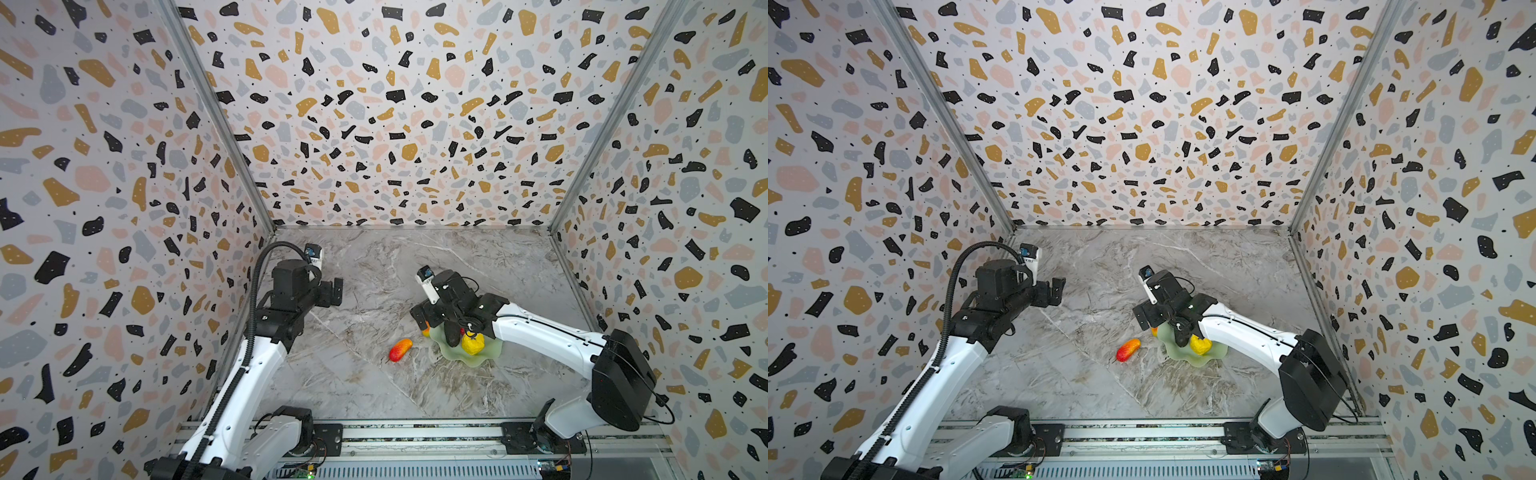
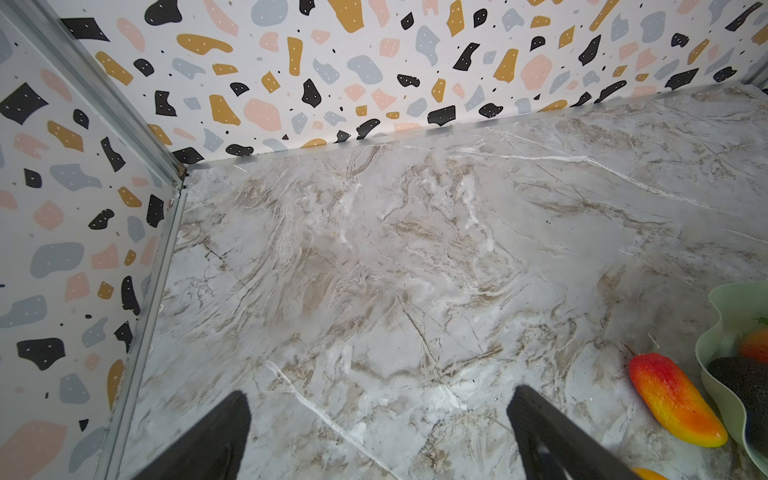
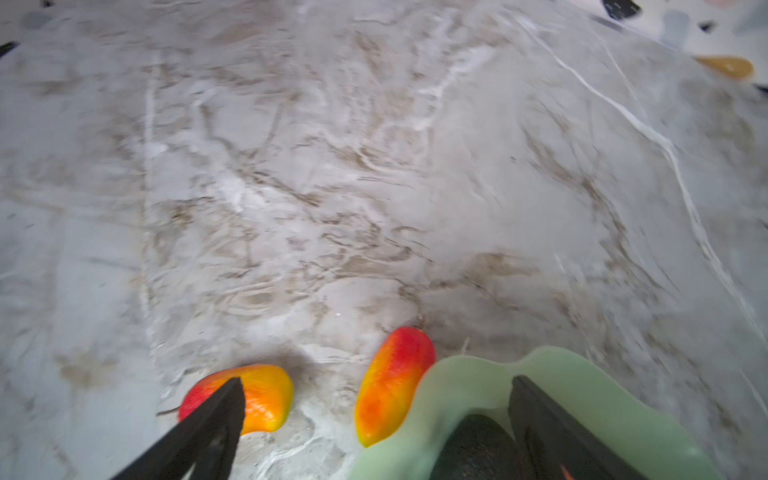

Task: Place and organize the fake fruits in the fruit bowl
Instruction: 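Move the right gripper out of the bowl and grasp the red-yellow mango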

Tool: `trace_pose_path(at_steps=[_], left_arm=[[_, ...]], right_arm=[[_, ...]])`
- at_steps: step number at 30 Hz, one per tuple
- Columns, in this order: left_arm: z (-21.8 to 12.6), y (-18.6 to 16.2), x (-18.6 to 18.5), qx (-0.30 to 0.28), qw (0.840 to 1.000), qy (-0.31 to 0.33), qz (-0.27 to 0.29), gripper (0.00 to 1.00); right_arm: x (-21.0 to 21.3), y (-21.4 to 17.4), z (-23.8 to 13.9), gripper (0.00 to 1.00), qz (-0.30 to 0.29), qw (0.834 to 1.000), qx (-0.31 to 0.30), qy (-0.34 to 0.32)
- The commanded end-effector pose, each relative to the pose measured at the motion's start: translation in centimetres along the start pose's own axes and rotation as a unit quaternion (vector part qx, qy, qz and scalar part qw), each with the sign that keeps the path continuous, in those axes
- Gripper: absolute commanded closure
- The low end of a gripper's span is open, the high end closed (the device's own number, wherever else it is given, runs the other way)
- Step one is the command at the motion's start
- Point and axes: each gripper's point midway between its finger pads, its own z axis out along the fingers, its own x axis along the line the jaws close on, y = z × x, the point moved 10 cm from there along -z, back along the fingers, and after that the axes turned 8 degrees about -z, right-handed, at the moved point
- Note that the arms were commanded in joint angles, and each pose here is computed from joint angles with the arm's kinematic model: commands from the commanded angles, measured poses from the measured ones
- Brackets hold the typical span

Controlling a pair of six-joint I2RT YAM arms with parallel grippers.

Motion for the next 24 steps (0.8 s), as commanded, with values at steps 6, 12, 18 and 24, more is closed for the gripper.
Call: trace_pose_path(at_steps=[6, 12, 18, 24], left_arm=[[-0.3, 0.4, 0.1, -0.015, 1.000, -0.002, 0.000, 0.00], [-0.2, 0.3, 0.1, -0.014, 1.000, -0.001, 0.000, 0.01], [-0.3, 0.4, 0.1, -0.016, 1.000, -0.001, 0.000, 0.00], [-0.3, 0.4, 0.1, -0.016, 1.000, -0.001, 0.000, 0.00]], right_arm=[[5.1, 0.1, 1.2, 0.01, -0.139, 0.972, 0.019, 0.190], [6.6, -1.1, 3.2, 0.01, -0.177, 0.958, 0.060, 0.217], [7.1, -1.9, 4.9, 0.01, -0.192, 0.951, 0.082, 0.227], [7.4, -2.9, 6.4, 0.03, -0.196, 0.946, 0.104, 0.234]])
